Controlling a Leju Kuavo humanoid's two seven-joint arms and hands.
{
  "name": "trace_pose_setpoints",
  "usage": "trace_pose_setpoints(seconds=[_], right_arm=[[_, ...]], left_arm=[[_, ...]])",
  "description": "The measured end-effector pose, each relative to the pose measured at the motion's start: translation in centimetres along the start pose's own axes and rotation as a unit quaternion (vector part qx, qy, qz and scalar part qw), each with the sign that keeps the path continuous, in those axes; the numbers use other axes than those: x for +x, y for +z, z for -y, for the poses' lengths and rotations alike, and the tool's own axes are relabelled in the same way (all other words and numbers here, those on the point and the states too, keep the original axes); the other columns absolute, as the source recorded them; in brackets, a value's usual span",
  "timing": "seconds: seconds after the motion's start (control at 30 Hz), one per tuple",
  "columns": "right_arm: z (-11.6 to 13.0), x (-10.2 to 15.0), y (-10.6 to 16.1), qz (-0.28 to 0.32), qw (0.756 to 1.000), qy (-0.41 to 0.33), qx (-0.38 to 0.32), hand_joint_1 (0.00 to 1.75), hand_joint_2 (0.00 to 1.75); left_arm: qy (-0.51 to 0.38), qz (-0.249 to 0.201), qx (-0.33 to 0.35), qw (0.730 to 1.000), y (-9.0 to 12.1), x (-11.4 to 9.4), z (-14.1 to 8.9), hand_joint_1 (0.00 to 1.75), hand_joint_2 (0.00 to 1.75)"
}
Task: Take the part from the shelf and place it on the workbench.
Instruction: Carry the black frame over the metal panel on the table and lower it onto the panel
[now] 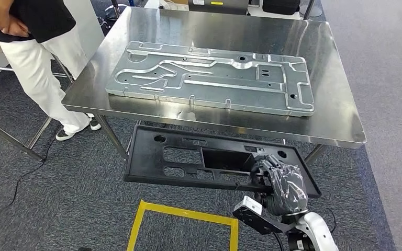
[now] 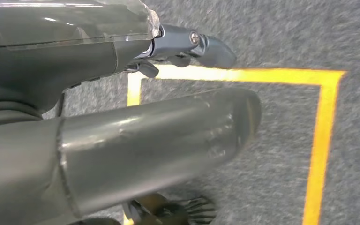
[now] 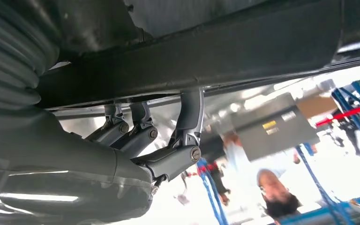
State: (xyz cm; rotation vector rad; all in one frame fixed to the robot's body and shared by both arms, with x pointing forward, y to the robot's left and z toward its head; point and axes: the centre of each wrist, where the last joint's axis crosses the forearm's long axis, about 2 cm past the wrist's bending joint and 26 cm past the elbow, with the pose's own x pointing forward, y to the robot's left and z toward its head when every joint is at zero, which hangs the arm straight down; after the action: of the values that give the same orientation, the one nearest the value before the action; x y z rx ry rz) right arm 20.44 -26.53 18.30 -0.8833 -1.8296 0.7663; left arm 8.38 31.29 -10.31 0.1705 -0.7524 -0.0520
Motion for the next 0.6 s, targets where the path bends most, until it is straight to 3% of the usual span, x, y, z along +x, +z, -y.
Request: trace_pose_setpoints(seconds=[0.37,0.6], right_arm=[[-0.7,-0.7,-0.4,0.004,0.999,0.035,0.008,1.75,1.75],[0.5,-1.5,-2.2,0.019,0.996,0.085,-0.007,1.75,1.75]], left_arm=[[-0.004,-0.017,0.0,1.0,0.7,-1.2,-0.4,0.0,0.0],[-0.003,-0.006,-0.003,1.0,0.1,-0.3,-0.3,0.0,0.0]])
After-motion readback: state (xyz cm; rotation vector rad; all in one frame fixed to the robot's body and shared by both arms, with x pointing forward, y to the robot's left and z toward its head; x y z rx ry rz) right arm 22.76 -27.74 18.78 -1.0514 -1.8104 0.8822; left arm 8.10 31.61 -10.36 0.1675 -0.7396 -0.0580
